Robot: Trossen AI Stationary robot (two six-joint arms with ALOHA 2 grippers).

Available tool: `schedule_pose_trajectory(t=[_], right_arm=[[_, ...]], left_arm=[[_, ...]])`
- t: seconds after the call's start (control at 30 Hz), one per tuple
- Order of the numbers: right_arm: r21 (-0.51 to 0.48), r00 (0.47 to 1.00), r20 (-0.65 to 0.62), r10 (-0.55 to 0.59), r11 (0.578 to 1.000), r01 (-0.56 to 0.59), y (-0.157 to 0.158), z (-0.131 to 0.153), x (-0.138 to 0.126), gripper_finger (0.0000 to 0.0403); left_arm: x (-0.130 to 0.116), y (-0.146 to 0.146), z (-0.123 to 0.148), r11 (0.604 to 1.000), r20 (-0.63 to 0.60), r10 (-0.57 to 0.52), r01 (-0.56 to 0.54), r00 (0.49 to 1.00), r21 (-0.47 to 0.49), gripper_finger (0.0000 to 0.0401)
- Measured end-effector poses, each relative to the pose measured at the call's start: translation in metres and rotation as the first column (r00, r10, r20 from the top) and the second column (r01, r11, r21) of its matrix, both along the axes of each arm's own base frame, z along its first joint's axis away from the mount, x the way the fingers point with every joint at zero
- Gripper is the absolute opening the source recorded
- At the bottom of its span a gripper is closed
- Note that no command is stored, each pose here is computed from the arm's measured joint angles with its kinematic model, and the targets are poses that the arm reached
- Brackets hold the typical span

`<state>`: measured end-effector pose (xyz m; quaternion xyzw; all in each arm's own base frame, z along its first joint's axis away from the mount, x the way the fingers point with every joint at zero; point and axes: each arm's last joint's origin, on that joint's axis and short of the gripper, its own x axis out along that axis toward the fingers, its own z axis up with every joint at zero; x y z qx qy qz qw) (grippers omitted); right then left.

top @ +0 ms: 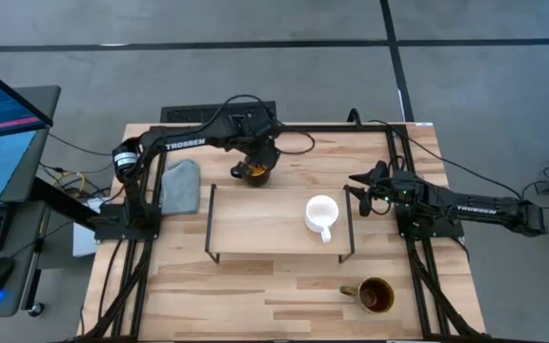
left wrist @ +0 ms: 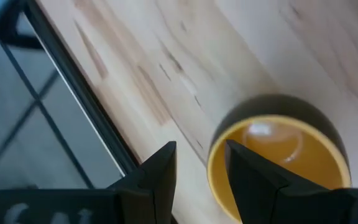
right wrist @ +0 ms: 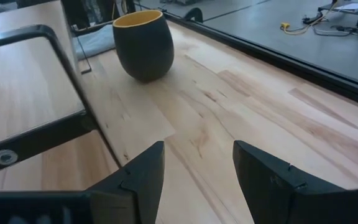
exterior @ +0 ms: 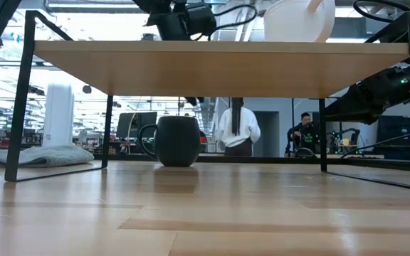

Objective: Stack small to large cups/mugs on shelf
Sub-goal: Put the black mug on the shelf

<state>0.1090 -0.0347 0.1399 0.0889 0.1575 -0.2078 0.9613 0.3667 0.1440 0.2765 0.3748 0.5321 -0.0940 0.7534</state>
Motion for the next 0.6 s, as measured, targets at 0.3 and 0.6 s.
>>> schedule_pose_trajectory(t=[0.3, 0.6], right_arm=[[-0.005, 1.000, 0.001, -0.016, 1.000, 0.016, 0.000, 0.000, 0.000, 0.0214], [0.002, 0.998, 0.013, -0.068, 0.998, 0.068, -0.002, 0.001, 0.000, 0.0214]], left_arm=[[0.004, -0.011, -0.007, 0.980, -0.148, -0.087, 0.112, 0.985, 0.163, 0.0128], [0.004, -0.014, -0.007, 0.952, -0.194, -0.223, 0.256, 0.955, 0.168, 0.0128]])
